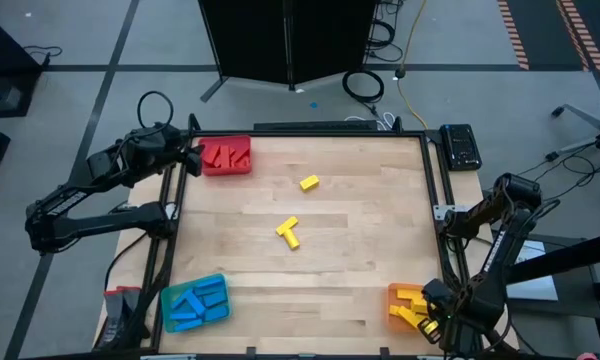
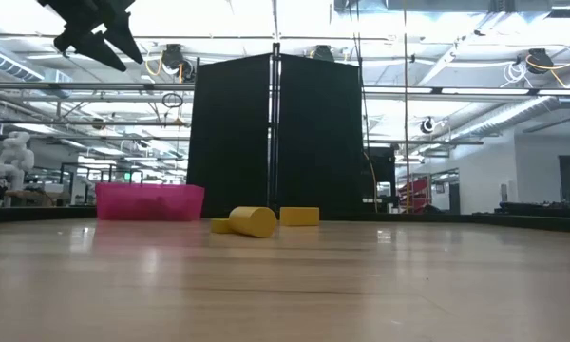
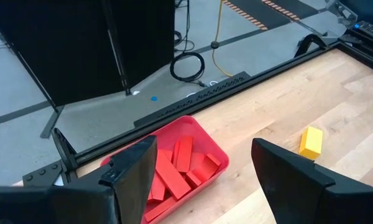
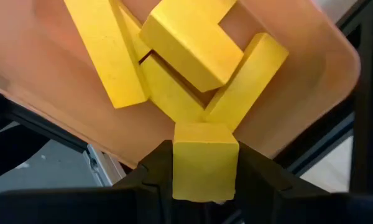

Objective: Sort blocks
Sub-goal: Put the yellow block into the orange bin

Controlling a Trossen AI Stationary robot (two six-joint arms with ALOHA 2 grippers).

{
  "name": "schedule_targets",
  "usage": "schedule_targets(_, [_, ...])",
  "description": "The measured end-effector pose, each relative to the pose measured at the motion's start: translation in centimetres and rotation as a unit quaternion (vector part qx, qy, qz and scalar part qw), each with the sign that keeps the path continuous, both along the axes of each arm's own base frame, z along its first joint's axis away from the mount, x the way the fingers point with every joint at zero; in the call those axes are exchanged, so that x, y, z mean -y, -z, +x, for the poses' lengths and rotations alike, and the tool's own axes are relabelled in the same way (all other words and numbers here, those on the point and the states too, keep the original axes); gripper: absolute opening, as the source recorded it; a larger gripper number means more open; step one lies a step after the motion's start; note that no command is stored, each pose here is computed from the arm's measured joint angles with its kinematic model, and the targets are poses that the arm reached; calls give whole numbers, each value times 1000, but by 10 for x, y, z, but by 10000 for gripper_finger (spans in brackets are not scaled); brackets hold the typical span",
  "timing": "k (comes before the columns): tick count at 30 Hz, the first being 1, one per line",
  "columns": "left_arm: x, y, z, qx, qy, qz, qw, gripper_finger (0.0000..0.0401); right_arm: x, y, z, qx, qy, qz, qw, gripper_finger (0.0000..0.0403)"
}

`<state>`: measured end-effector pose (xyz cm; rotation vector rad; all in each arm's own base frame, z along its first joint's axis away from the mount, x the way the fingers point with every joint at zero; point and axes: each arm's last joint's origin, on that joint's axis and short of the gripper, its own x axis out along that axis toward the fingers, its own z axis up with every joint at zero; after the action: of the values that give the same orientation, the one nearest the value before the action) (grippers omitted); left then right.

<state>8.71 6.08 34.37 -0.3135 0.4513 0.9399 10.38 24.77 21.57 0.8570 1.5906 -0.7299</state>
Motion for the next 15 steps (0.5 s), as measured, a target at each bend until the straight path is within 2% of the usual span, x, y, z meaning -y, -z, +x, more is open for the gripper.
schedule_targets(4, [0,0,0,0,0,0,1000,267,0,5,0,2,0,5,1000,116])
schedule_targets(10, [0,0,0,-7,5,5,1000,267,2,7,2,2,1,6,1000,203])
schedule_targets(15, [0,0,0,-7,5,5,1000,267,4,7,8,9,-8,6,1000,234])
